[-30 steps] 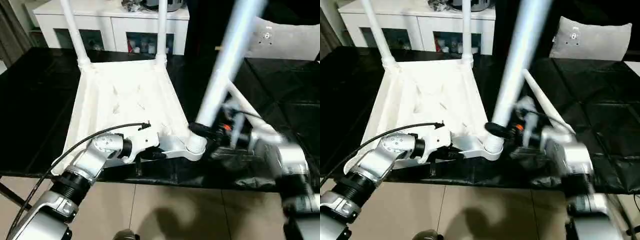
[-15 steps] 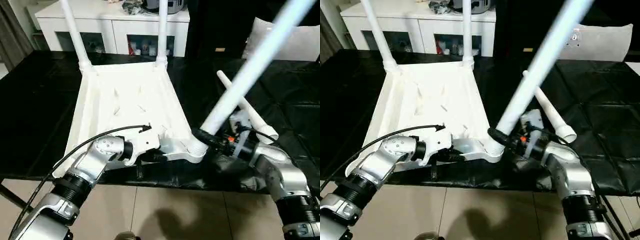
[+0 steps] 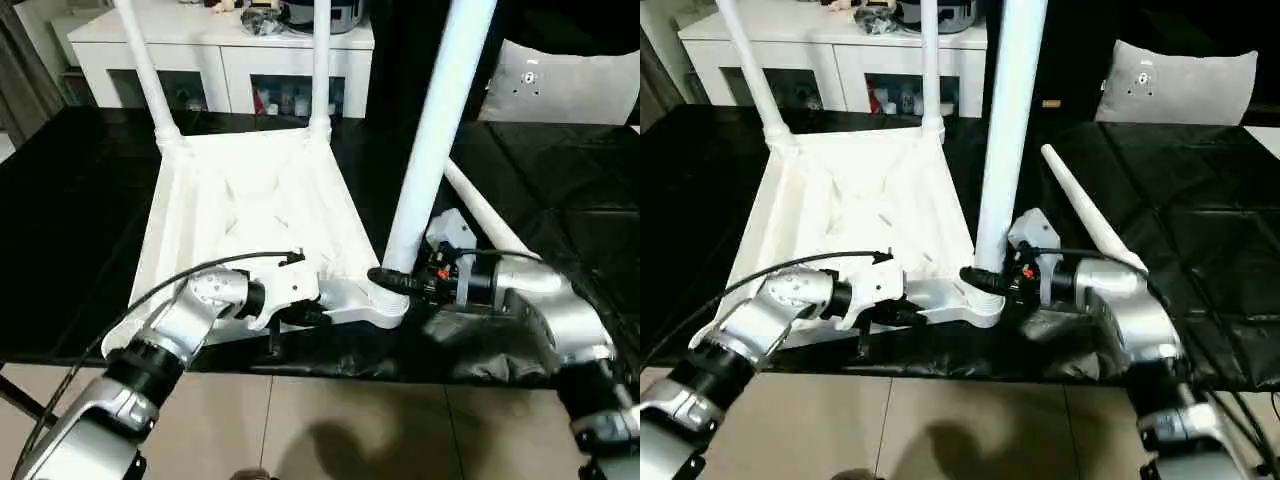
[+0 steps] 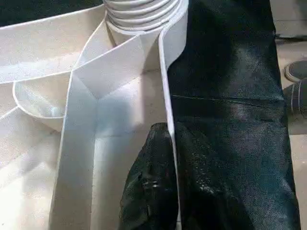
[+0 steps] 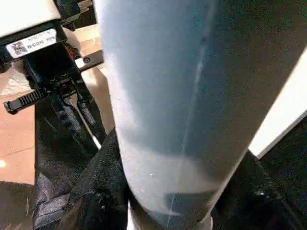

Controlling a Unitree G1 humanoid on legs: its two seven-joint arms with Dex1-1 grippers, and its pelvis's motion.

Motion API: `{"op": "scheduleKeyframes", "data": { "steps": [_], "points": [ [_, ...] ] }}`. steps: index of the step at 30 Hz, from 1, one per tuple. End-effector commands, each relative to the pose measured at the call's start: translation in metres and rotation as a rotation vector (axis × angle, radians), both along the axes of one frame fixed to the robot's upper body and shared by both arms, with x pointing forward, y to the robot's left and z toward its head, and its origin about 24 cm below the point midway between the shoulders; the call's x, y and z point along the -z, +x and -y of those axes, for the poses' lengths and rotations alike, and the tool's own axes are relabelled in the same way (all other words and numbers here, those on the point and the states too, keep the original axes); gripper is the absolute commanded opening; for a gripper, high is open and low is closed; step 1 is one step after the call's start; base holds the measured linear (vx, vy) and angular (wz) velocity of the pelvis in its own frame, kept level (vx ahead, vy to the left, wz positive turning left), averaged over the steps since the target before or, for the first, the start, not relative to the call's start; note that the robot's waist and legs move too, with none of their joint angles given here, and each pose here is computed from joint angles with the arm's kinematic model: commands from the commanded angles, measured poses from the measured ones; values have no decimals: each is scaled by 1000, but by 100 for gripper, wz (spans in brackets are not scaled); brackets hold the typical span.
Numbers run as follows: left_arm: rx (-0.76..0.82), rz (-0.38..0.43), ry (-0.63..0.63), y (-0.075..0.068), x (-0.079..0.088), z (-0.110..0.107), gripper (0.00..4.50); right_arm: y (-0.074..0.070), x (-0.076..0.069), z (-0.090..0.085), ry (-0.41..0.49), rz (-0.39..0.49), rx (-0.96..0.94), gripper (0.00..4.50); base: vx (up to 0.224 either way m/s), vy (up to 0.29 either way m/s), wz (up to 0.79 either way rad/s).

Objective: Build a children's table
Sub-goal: Rotate leg to tighten

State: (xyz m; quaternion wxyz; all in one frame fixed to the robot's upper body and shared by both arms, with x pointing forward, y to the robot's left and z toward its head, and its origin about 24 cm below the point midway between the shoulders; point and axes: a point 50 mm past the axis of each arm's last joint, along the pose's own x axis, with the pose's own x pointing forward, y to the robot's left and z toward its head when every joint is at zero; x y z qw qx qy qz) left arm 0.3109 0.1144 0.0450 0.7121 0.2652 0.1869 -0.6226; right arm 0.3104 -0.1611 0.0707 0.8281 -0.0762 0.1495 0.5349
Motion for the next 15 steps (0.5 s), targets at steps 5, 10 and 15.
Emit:
{"op": "scheduleKeyframes", "data": {
  "steps": [5, 10, 15],
  "points": [
    [49, 58, 11, 7, -14, 2, 0, -25, 51, -5, -107, -217, -25, 186, 0, 0, 0],
    [-18, -5, -28, 0, -9, -2, 0, -22, 55, -7, -80, -201, 145, 186, 0, 0, 0],
    [-187, -35, -84, -2, -6, 5, 0, -15, 59, -11, -110, -193, 383, 186, 0, 0, 0]
  ]
}}
